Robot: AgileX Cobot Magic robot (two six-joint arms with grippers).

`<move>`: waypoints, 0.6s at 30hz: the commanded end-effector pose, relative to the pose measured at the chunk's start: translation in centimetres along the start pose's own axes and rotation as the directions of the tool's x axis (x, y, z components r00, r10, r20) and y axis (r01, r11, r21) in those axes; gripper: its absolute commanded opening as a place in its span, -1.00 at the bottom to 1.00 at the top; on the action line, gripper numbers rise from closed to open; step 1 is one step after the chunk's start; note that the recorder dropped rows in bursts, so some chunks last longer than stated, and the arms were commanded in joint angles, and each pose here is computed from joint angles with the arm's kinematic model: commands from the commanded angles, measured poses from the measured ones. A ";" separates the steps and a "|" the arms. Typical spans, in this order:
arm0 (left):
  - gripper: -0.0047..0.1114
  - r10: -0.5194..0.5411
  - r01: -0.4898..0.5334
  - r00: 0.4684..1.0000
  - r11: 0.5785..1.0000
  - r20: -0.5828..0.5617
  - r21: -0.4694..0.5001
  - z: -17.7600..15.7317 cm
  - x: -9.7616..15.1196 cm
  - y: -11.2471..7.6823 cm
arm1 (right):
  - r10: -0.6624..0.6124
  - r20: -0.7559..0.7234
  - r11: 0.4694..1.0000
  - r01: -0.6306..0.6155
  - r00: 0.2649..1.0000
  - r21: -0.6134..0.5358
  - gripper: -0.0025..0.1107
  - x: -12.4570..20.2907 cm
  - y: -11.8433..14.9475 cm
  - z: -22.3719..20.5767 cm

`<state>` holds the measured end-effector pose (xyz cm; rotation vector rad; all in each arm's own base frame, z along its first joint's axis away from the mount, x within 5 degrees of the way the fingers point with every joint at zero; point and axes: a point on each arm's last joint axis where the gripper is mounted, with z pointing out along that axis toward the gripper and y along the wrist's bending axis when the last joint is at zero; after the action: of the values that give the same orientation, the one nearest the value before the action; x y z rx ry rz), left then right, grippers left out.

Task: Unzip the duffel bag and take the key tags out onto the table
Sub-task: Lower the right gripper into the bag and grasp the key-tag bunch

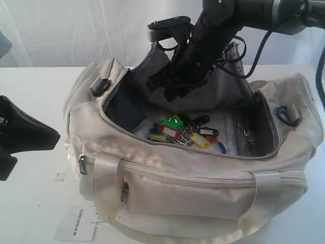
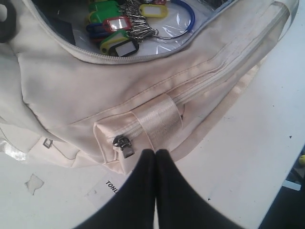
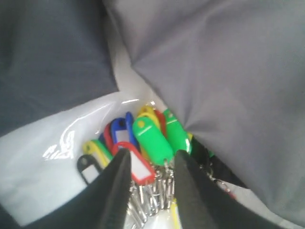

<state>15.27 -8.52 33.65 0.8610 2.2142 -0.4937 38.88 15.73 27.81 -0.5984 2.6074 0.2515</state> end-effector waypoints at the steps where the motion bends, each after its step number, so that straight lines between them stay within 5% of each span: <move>1: -0.92 -0.006 0.006 1.000 1.000 0.005 0.011 -0.1 0.2 -0.2 | 0.007 -0.088 0.999 -0.004 0.996 0.033 -0.10 0.8 -0.5 1.5; 6: -0.92 -0.006 0.006 1.000 1.000 0.005 0.011 -0.1 0.2 -0.2 | -0.010 -0.212 0.999 0.017 0.977 0.034 0.23 1.9 -0.8 3.2; 18: -0.92 -0.006 0.006 1.000 1.000 0.004 0.012 -0.1 0.2 -0.2 | -0.021 -0.384 0.997 0.049 0.923 0.063 0.30 4.1 -2.0 9.9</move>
<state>15.28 -8.52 33.66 0.8608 2.2127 -0.4927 40.34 15.33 18.90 -0.7113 2.8963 0.0585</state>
